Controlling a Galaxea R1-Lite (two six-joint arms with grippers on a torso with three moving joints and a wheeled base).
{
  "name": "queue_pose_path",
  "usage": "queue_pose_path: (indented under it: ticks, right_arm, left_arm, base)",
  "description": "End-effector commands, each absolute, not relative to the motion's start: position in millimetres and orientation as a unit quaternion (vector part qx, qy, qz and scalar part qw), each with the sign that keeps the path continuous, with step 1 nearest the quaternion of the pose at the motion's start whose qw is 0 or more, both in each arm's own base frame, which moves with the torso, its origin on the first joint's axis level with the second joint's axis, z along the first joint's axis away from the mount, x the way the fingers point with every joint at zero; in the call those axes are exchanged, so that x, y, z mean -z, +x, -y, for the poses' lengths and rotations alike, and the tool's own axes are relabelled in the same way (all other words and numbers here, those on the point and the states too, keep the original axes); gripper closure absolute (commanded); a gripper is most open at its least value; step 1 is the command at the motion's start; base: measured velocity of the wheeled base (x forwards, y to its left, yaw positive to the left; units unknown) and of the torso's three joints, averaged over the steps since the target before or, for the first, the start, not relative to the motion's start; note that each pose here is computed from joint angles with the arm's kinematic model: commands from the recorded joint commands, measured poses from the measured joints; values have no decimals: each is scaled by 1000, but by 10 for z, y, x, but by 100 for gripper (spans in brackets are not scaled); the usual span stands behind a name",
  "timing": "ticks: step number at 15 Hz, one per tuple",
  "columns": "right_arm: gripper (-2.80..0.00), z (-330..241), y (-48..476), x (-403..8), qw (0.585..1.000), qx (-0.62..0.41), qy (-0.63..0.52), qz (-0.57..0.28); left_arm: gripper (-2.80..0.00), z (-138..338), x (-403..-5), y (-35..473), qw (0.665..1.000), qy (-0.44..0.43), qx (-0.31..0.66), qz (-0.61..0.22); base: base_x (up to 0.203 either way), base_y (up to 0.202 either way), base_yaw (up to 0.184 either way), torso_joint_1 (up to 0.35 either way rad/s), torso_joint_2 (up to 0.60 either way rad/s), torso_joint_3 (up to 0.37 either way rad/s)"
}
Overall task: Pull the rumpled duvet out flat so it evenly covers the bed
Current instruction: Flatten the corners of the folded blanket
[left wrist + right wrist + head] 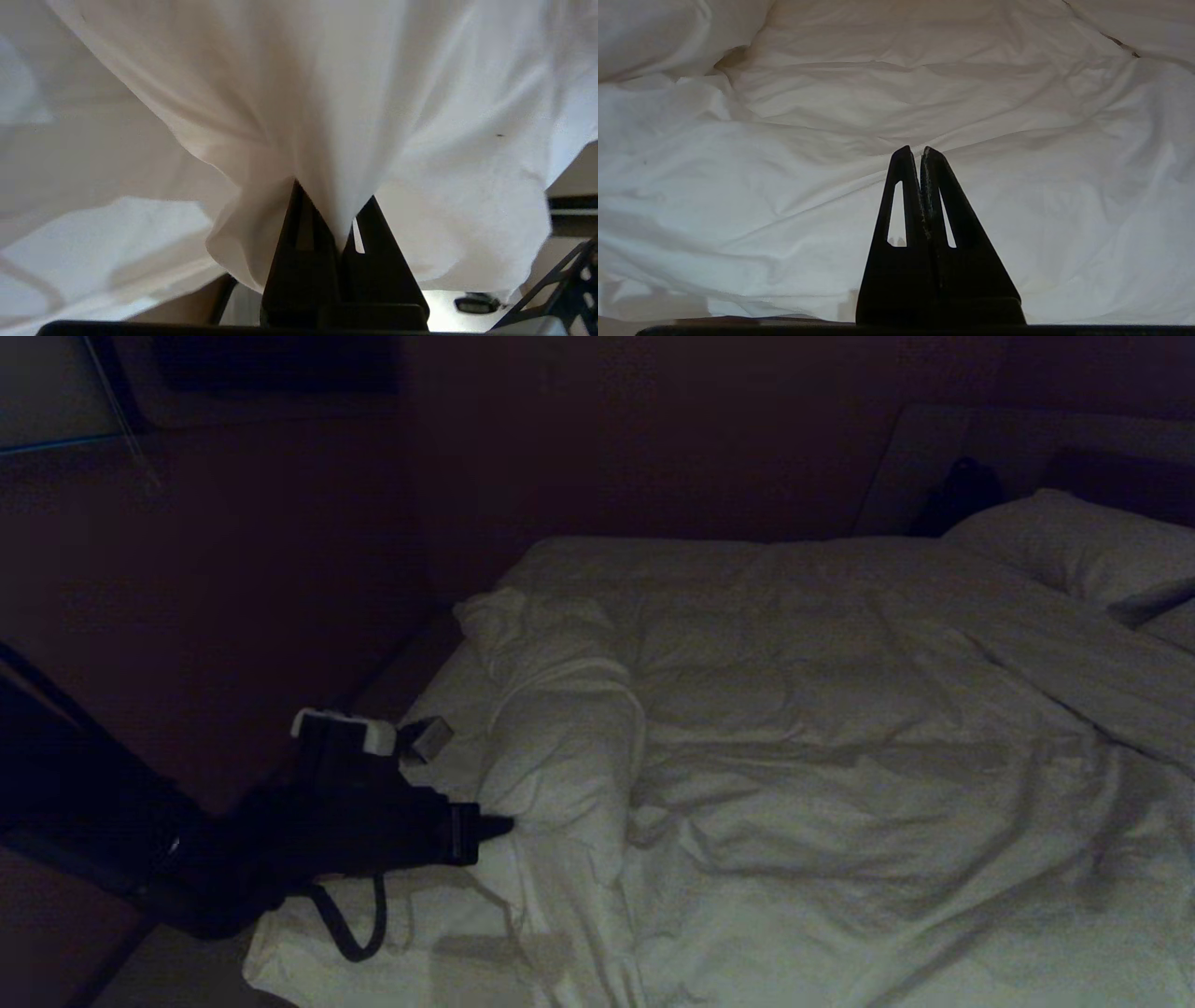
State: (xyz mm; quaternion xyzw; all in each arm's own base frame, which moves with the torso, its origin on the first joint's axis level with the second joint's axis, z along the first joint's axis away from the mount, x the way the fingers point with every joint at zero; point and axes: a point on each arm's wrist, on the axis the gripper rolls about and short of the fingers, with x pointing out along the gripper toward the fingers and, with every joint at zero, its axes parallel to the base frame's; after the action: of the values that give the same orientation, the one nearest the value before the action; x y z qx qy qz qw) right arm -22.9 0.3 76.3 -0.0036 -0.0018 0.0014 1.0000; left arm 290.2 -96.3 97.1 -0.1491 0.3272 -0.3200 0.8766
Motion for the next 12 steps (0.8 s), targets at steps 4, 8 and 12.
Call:
queue_pose_path:
  ticks: [4,8,12]
  right_arm:
    - [0,-3,-228,-763,1000,-2,-4,2]
    - [0,-3,-228,-763,1000,-2,-4,2]
    - [0,-3,-228,-761,1000,-2,-4,1]
  left_arm:
    - [0,721,-1548,2792,903,-156,300,-266]
    - [0,600,-1872,2665,910,-160,286,-256]
    - [0,577,-2061,2449,909,-158,290,-254]
  base:
    - [0,0,0,0,0,0]
    - [0,0,0,0,0,0]
    - [0,0,0,0,0,0]
